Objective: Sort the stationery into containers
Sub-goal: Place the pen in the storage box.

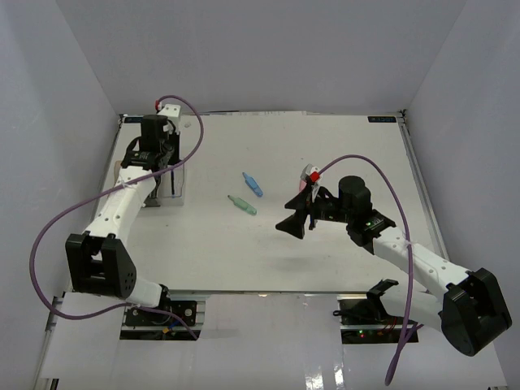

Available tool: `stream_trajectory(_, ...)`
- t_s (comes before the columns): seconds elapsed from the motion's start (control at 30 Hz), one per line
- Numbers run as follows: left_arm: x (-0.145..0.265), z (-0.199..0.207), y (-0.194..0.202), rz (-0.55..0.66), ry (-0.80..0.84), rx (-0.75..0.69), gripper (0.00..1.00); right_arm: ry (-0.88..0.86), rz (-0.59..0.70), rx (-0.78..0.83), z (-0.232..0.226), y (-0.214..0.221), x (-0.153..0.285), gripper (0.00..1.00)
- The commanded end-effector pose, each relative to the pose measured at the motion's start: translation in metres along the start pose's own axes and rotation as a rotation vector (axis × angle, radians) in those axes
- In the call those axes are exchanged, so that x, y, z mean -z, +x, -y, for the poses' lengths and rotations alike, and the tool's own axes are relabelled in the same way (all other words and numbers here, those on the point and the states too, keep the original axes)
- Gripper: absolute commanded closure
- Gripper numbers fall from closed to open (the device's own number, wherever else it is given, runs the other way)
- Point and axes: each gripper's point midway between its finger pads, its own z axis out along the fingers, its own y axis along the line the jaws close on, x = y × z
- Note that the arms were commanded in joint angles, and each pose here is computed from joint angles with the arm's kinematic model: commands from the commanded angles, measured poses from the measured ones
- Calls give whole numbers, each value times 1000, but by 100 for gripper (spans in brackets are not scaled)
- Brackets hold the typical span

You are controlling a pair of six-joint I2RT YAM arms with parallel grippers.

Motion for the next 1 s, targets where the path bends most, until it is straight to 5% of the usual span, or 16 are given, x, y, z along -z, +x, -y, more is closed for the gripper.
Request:
stream_trajectory(0.0, -3, -58, -8, -40, -200, -37, 100, -42, 54, 23, -10, -11, 3, 10)
stream_trajectory(0.23, -32, -101, -21, -63, -278, -16, 100, -91, 53, -1, -19, 3, 4, 10)
stream_trajectory(0.57, -88, -123, 38, -241, -280, 23, 100, -84, 54, -3, -17, 8, 4, 10)
stream_trajectory(0.8, -94, -115, 51, -266, -245, 64, 64, -44, 38, -5, -8, 10, 2, 10)
stream_trajectory(0.97, -81, -110, 43, -243, -222, 98, 51, 11, 4, -14, 4, 12, -1, 10)
